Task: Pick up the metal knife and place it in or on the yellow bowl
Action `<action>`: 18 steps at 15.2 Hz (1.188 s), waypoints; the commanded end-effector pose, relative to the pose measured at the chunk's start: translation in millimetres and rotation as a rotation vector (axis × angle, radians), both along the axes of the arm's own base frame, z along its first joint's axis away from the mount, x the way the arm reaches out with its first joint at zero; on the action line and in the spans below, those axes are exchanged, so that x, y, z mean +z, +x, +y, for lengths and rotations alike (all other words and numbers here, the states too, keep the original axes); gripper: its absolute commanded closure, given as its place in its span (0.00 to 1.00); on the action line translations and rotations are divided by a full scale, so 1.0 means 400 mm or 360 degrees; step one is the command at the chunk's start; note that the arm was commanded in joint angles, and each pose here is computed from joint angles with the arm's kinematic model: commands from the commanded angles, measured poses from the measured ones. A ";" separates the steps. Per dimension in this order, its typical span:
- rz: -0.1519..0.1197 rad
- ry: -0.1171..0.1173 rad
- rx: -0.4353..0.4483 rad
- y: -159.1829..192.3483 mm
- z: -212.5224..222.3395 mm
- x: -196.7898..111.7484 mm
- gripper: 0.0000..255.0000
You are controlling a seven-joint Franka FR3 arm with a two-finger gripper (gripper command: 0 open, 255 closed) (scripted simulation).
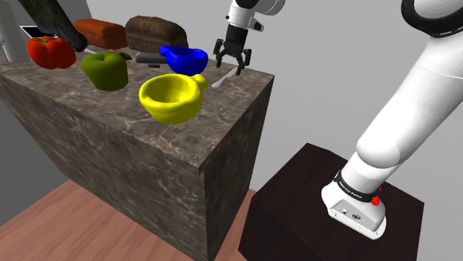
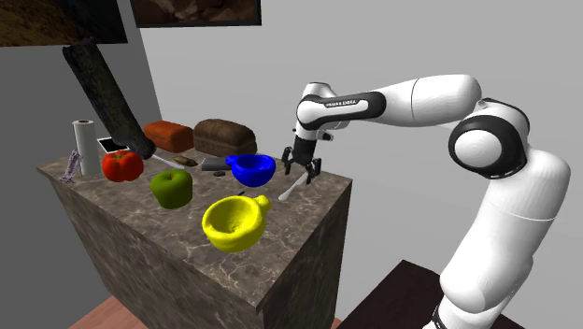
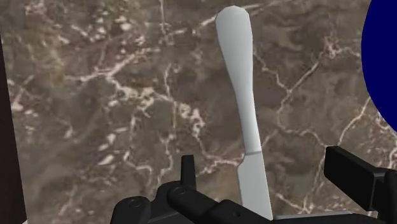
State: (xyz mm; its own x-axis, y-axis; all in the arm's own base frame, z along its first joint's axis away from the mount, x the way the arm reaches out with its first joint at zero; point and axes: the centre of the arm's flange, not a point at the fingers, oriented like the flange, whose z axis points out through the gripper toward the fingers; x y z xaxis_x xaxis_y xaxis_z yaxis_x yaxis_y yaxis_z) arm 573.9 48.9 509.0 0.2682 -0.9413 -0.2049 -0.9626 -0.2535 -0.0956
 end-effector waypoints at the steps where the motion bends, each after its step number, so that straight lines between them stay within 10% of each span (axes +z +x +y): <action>1: -0.0001 0.0000 -0.0002 0.004 0.005 -0.026 0.00; 10: -0.0001 0.0000 -0.0002 0.005 0.010 -0.046 0.00; 11: -0.0001 0.0000 -0.0002 0.005 0.010 -0.046 1.00; 18: 0.0000 0.0000 -0.0002 0.005 0.010 -0.041 1.00</action>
